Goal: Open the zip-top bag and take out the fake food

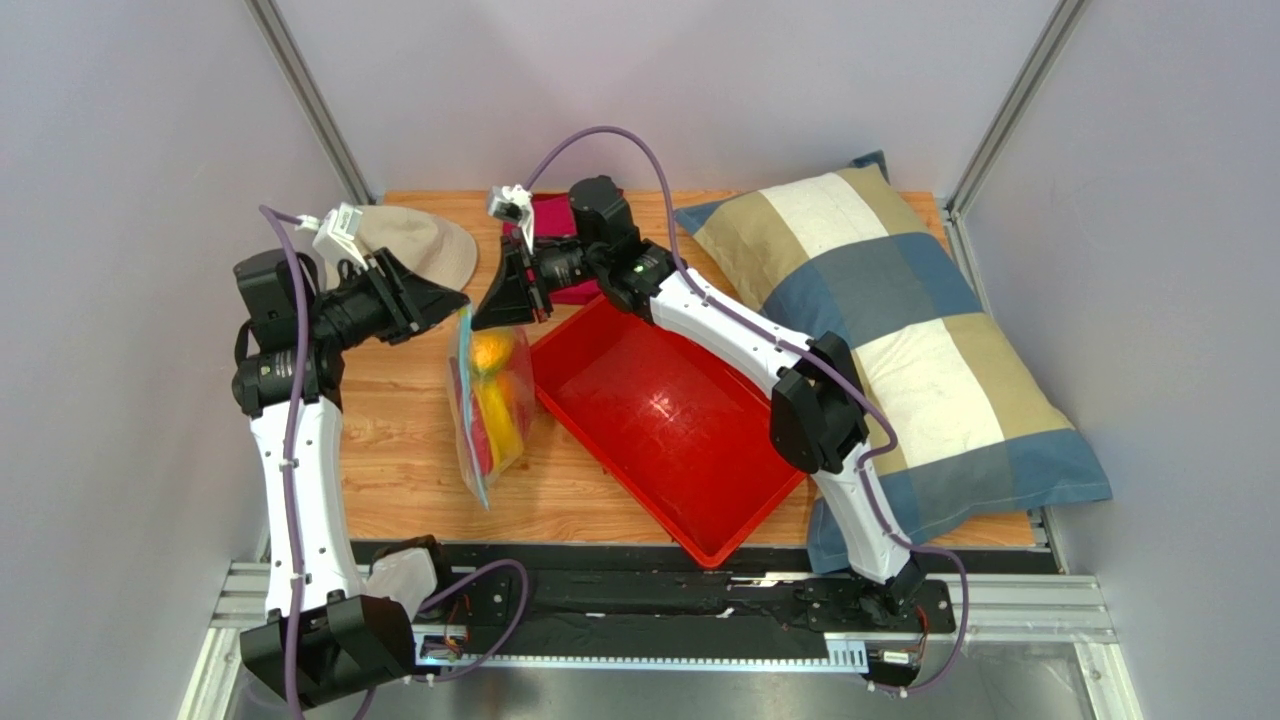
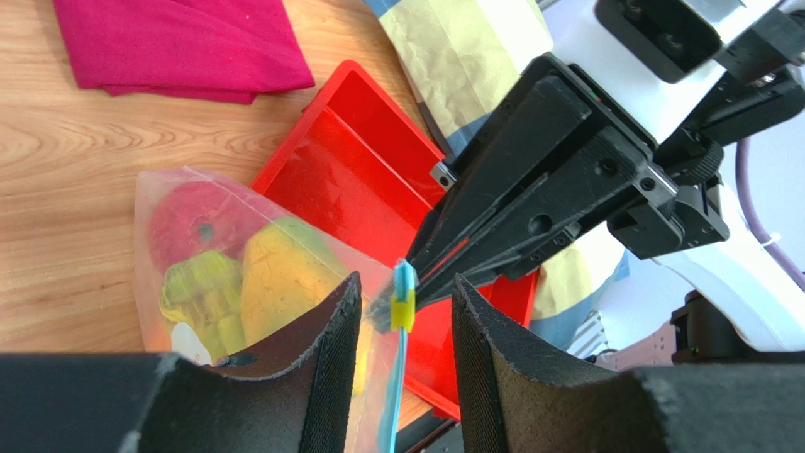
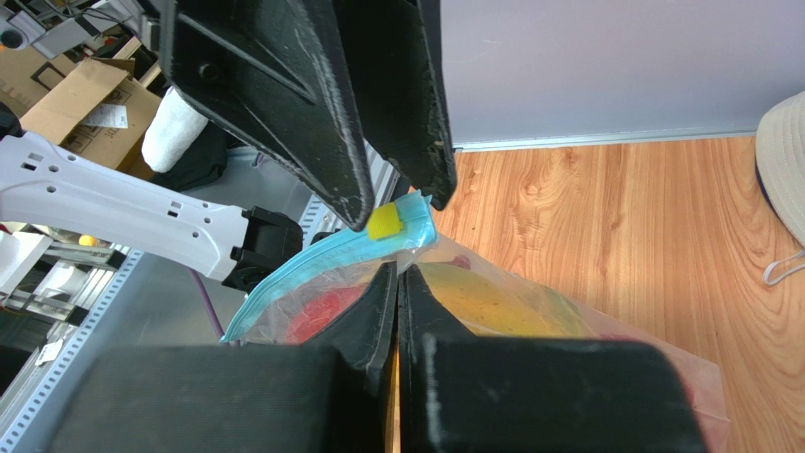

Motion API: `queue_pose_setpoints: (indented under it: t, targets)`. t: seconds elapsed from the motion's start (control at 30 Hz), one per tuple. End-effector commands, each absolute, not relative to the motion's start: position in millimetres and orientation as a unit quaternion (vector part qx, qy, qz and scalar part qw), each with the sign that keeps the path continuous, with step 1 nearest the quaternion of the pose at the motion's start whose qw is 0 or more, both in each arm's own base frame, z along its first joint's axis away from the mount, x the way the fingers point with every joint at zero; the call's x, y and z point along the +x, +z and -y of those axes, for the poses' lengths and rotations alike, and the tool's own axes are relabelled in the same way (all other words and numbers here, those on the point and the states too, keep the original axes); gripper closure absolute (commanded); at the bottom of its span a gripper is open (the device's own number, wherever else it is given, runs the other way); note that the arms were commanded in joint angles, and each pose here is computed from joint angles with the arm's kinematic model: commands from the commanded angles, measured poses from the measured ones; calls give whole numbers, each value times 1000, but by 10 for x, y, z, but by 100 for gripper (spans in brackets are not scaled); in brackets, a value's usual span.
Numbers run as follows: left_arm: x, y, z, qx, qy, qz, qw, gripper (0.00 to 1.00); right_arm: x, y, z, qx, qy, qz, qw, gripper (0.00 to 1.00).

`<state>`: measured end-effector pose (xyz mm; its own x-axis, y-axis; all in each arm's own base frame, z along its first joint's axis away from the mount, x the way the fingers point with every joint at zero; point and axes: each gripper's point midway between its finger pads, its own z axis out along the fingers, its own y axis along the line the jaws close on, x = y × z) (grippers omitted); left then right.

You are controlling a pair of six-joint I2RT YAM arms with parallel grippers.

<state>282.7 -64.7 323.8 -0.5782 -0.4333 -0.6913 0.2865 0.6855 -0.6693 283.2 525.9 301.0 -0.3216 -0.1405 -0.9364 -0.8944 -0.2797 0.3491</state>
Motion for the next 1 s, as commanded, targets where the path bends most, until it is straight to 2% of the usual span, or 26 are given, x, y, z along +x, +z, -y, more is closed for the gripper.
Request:
queue_pose_setpoints:
  t: [0.0,0.07,0.2,0.43,0.53,0.6,0.63,0.97]
  targets:
    - [2861,3226,668,-42,-397,-795,456,55,2755,3433,-5181,-505,624,-491,339,100]
    - [2853,3235,682,-38,-401,-794,455,58,2769,3421,-5192,-503,624,-492,339,100]
    - [2834,3205,740,-27,-415,-792,446,71,2775,3437,-5207,-498,630,-493,337,100]
    - [2773,3140,797,-20,-427,-792,436,70,2794,3416,-5219,-489,634,-500,330,100]
    - [2780,3123,788,-22,-424,-794,436,81,2797,3415,-5221,-487,635,-501,330,100]
    - [2783,3132,784,-22,-422,-793,438,95,2797,3414,-5222,-483,636,-506,326,100]
    - [2776,3135,788,-21,-422,-793,439,98,2824,3406,-5234,-478,635,-510,329,100]
    - [2676,2981,839,-35,-423,-800,423,100,3256,3290,-5366,-292,645,-624,330,100]
